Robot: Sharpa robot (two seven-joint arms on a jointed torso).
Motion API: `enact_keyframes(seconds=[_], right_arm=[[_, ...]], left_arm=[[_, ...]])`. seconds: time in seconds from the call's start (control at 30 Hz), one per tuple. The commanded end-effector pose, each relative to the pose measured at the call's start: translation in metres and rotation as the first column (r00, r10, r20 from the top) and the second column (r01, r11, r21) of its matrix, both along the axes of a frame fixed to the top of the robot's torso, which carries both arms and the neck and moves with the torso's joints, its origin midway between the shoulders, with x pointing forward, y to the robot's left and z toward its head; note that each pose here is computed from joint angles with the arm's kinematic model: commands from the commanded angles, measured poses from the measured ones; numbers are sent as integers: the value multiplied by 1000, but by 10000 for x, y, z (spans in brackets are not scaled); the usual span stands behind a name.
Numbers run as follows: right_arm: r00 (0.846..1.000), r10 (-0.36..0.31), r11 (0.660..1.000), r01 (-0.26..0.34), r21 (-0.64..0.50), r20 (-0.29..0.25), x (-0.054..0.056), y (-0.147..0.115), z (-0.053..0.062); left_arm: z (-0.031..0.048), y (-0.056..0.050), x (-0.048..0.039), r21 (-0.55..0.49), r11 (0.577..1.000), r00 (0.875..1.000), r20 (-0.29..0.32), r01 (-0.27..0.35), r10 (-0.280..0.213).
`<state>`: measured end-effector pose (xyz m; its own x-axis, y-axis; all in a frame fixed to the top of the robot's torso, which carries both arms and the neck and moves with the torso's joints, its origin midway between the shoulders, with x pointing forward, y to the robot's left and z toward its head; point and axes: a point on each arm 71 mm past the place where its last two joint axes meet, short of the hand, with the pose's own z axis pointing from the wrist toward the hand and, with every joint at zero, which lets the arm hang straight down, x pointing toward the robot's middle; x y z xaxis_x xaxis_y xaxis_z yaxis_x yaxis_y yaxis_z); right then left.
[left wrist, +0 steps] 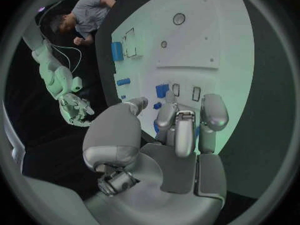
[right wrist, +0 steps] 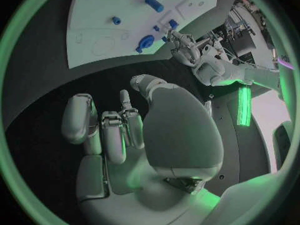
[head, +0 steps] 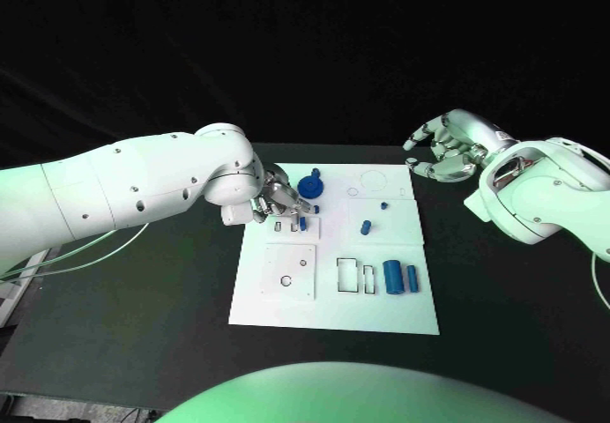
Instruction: Assemble the parts on the task board
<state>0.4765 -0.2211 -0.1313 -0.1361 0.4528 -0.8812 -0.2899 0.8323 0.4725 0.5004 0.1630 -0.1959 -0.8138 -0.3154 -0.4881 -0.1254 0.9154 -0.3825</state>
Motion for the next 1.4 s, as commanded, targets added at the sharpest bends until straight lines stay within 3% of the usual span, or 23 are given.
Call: enact_keyframes(seconds=[0.03,1.1,1.4], right_arm=[[1000,4,1000,-4,-10,-9,0,7,-13],[1000,-3,1000,3,-6,-5,4,10,-16],[1000,-9,999,9,42,0,21,4,-8]], left_arm=[[-2,-32,-3,5,1000,1000,-1,8,-8],[-36,-57,-4,27,999,999,-35,42,-41],[-40,-79,0,25,999,998,-35,43,-42]])
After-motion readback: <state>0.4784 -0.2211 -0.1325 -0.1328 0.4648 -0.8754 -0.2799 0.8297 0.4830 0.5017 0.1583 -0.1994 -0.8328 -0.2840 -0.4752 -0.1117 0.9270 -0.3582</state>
